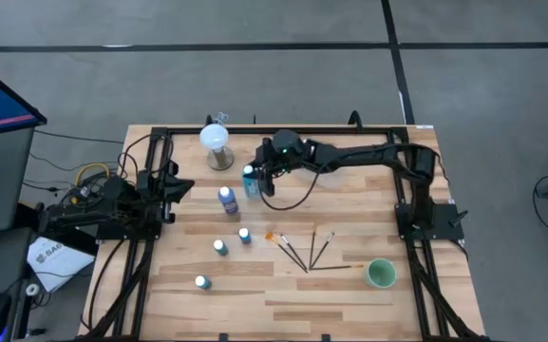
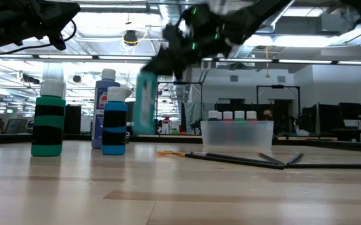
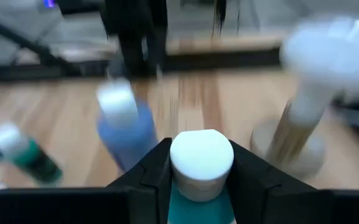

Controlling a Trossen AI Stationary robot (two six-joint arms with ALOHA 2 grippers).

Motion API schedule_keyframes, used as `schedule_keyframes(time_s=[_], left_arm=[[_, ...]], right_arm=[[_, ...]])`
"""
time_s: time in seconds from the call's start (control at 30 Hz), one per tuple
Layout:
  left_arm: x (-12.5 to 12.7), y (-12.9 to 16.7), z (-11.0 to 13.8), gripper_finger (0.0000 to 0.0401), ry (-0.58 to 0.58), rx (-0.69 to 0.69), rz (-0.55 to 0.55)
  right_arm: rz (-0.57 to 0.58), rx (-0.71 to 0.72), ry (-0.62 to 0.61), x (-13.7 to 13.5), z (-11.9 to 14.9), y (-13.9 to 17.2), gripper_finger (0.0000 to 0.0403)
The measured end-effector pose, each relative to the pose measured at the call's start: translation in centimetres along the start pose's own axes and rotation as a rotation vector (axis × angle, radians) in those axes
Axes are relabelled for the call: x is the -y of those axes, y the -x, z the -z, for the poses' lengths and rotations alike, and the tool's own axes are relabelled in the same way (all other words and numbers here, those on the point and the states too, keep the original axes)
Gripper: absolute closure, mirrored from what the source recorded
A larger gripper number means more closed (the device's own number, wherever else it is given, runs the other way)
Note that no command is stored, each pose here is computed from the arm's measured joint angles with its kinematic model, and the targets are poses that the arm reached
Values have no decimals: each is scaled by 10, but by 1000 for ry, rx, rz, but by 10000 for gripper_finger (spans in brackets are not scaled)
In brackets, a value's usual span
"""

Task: Pick & Place Paint Supplies
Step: Put the large light blue paint bottle into the transparent bin

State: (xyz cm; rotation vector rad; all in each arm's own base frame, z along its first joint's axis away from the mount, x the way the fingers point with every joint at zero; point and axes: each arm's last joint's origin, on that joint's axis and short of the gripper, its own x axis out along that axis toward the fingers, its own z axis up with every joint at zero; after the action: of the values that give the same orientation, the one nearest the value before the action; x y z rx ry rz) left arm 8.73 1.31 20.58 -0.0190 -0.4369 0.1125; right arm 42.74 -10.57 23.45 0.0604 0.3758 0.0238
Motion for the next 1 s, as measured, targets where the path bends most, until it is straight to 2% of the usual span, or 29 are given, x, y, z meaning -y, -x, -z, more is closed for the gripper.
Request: schedule_keyframes(time_s=[0.13, 0.27, 0.4, 0.47, 0.57, 0.67, 0.87, 1.0], left_arm=[[0, 0, 0, 399, 0, 0, 0], [0, 0, 0, 399, 0, 0, 0], [0, 0, 0, 399, 0, 0, 0], [0, 0, 0, 399, 0, 0, 0], [0, 0, 0, 399, 0, 0, 0], [0, 0, 0, 399, 0, 0, 0], [0, 0, 0, 399, 0, 0, 0], [0, 0, 0, 399, 0, 0, 0]], right_arm=[[44, 59, 52, -10, -41, 44, 295], [131, 49, 102, -18, -70, 98, 295], [219, 88, 149, -30, -94, 156, 295], [273, 92, 152, -34, -94, 178, 295], [320, 80, 126, -33, -79, 197, 295], [362, 76, 61, -27, -50, 202, 295], [441, 56, -31, -12, 9, 191, 295], [474, 20, -67, -3, 31, 185, 295]])
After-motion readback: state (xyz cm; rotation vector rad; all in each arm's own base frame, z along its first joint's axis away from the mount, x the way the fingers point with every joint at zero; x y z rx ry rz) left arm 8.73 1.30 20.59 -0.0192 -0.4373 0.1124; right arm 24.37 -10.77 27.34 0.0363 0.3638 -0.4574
